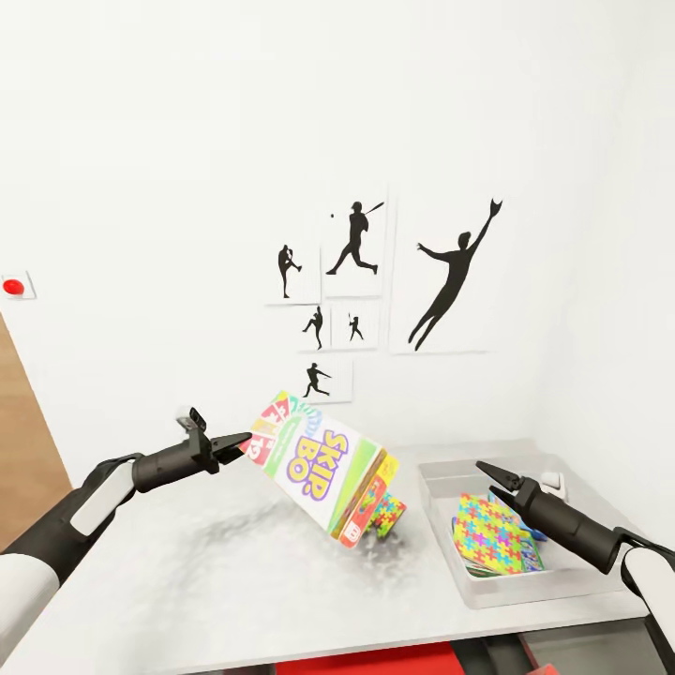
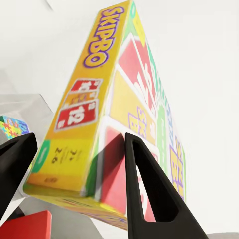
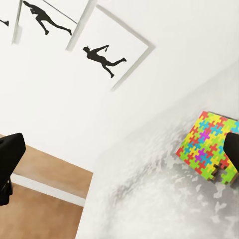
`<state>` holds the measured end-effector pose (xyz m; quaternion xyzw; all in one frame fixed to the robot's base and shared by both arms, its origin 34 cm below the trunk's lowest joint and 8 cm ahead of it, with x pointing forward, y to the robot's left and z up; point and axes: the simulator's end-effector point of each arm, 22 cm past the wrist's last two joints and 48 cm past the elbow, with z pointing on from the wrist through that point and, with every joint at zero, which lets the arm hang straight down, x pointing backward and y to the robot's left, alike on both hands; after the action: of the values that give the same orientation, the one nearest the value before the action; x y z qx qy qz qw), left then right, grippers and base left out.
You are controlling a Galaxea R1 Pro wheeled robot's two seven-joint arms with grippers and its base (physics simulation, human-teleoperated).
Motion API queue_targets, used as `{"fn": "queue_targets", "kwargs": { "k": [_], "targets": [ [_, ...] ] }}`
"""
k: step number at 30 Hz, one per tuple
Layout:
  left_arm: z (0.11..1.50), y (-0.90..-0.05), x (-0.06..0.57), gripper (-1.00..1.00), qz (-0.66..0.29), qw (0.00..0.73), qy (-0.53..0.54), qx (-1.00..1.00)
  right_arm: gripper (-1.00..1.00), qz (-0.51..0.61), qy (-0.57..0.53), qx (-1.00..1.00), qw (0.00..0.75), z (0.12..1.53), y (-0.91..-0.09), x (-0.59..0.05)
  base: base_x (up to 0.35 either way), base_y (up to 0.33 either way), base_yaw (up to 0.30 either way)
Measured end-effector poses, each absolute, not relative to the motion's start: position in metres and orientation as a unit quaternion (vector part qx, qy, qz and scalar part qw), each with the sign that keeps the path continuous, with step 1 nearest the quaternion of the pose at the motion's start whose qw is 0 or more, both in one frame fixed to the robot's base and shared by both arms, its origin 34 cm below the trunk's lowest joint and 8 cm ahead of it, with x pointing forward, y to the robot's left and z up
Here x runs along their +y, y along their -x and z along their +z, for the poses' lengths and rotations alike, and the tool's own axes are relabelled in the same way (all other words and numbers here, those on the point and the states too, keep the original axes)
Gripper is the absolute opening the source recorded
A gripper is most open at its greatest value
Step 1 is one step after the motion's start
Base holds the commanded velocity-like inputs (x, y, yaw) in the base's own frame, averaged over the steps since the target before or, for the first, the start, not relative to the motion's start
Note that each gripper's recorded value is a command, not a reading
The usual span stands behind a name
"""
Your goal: Put all the toys in the child's room - the three board games (two on the bed and one on the table), the two jigsaw puzzles on the table, and the tennis ball on the table - inside the toy box on the table in the child's room.
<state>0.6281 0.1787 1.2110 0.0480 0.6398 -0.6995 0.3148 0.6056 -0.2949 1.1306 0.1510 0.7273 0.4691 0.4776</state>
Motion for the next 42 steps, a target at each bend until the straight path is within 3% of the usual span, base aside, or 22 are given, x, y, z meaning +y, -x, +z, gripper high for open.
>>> {"fn": "queue_targets", "kwargs": {
  "k": [15,23,42],
  "targets": [
    [1.2183,-0.6251,0.1836,-1.00,-0.695,0.322,-0.052,0.641,1.00,0.470,-0.151,0.723,0.484,1.1375,-0.6035,-0.2982,0.021,0.000,-0.165],
    [1.2191,-0.6248,0.1837,-1.00,-0.694,0.323,-0.053,0.641,1.00,0.472,-0.151,0.720,0.486,1.1402,-0.6032,-0.2994,0.187,0.000,-0.037],
    [1.2195,-0.6249,0.1845,-1.00,-0.694,0.323,-0.053,0.641,1.00,0.472,-0.151,0.720,0.486,1.1398,-0.6033,-0.2992,0.010,0.012,-0.081]
  ]
}}
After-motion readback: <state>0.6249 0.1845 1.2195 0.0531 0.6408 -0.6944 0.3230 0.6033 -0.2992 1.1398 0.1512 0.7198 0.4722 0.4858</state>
